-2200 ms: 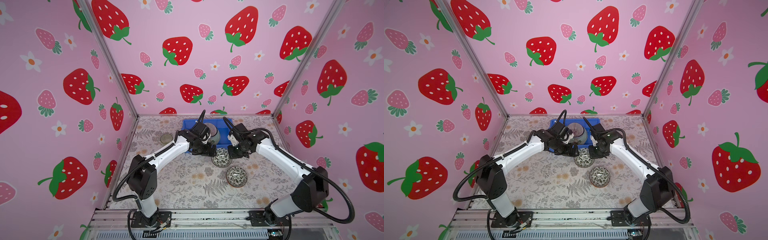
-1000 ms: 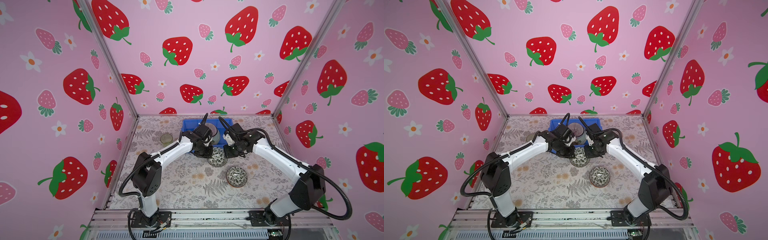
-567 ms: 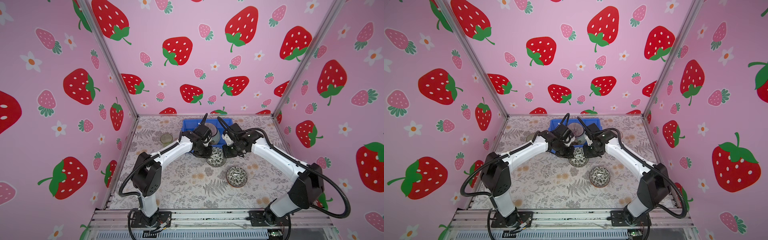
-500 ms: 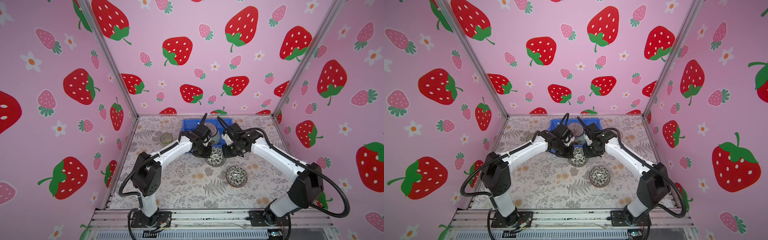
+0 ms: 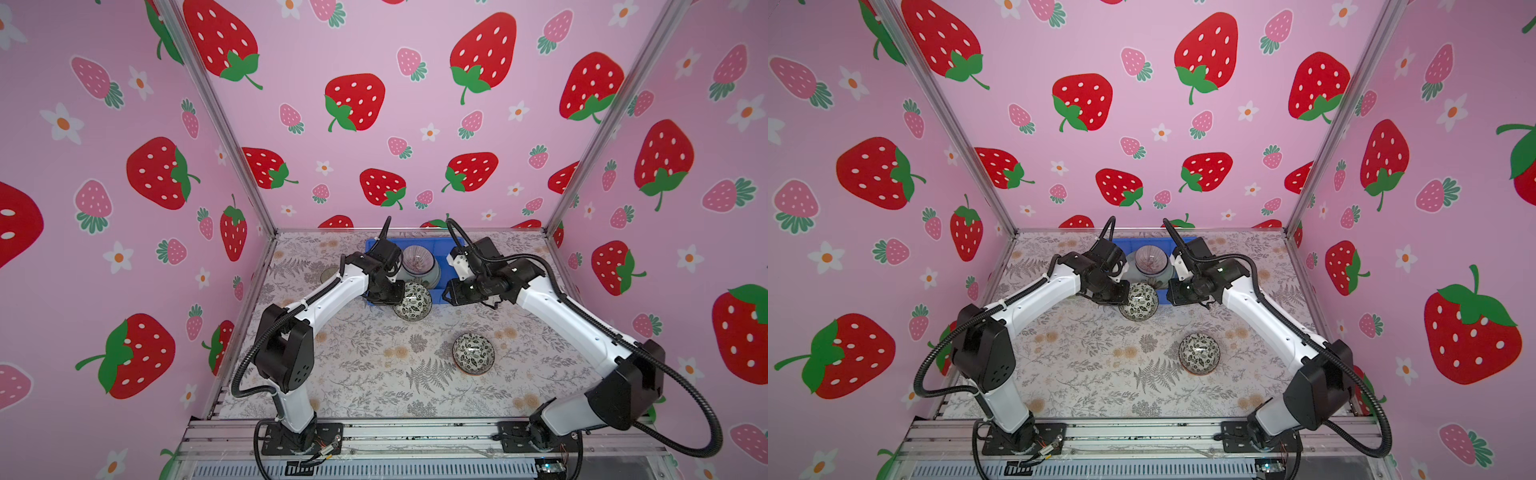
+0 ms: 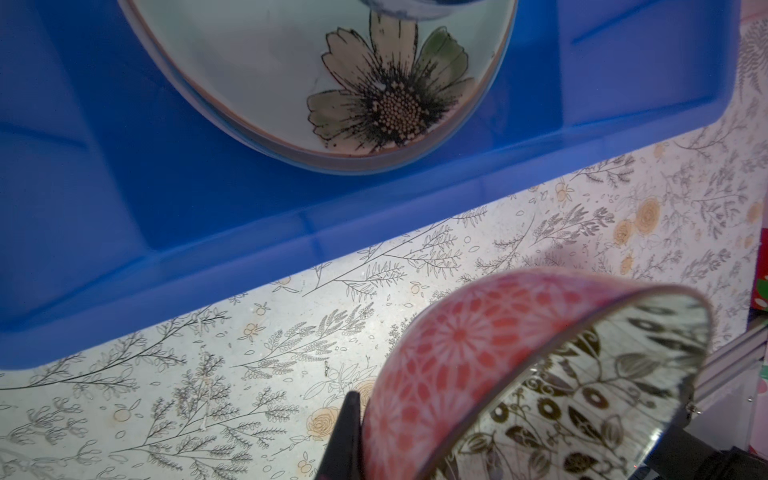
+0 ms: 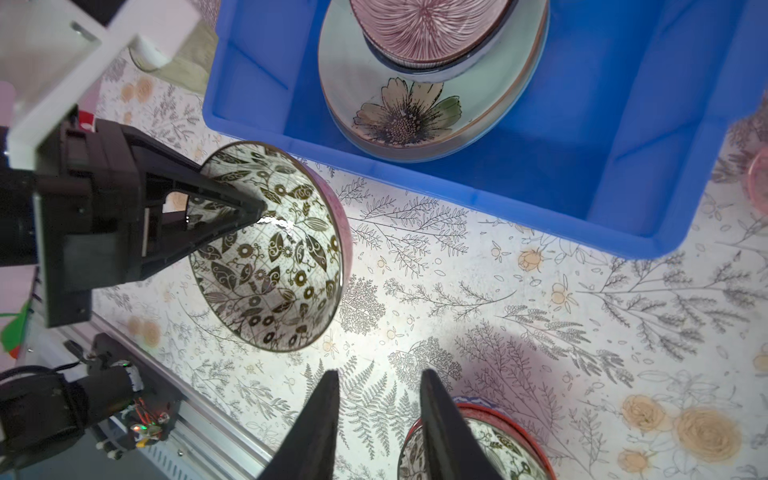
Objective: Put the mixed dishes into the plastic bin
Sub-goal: 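Hold the leaf-patterned bowl with the left gripper while the right gripper releases and withdraws, then lower the leaf bowl onto the striped bowl with left gripper while right moves over, then open the left gripper to release the bowl in the bin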
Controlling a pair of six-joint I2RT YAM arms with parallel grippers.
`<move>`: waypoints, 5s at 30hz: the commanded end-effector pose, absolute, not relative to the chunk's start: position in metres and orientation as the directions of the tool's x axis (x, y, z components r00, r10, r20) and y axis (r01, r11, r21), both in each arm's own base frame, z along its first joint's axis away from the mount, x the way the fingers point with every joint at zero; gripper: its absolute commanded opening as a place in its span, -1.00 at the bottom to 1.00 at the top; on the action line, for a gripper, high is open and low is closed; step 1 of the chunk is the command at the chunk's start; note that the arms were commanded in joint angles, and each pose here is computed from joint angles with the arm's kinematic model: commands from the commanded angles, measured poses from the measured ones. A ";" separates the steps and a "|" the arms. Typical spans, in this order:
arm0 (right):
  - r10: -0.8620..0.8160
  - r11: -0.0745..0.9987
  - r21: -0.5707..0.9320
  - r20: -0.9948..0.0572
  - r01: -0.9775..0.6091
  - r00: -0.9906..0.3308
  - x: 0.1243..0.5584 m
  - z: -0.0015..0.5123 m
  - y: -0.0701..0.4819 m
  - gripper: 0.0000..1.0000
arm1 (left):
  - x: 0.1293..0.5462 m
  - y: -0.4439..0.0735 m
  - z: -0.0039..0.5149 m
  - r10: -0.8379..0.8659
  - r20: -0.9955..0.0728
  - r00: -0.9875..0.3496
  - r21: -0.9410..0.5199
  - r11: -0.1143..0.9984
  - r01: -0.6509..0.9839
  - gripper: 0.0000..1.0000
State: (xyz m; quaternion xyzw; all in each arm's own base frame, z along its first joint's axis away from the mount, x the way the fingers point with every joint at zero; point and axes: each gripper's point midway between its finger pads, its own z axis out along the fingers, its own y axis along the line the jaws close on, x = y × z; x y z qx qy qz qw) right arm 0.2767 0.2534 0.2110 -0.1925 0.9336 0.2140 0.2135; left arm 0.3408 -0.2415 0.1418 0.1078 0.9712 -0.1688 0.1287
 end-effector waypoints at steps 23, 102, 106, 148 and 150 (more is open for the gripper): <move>-0.069 0.856 0.408 -0.517 -0.317 -0.853 0.209 0.199 0.191 0.99 | 0.489 -0.270 0.200 0.021 -0.518 -0.855 -0.278 0.942 0.191 -1.00; -0.074 0.895 0.350 -0.496 -0.277 -0.865 0.207 0.182 0.176 0.99 | 0.525 -0.289 0.163 -0.040 -0.430 -0.902 -0.465 0.866 0.184 0.62; -0.073 0.894 0.351 -0.496 -0.277 -0.865 0.206 0.182 0.176 0.99 | 0.524 -0.289 0.170 -0.041 -0.438 -0.898 -0.468 0.863 0.188 0.63; -0.068 0.895 0.354 -0.495 -0.272 -0.866 0.204 0.181 0.174 0.99 | 0.505 -0.296 0.170 -0.056 -0.406 -0.912 -0.495 0.852 0.168 0.67; -0.066 0.895 0.354 -0.495 -0.271 -0.866 0.203 0.180 0.173 0.99 | 0.506 -0.297 0.166 -0.056 -0.399 -0.915 -0.497 0.852 0.164 0.67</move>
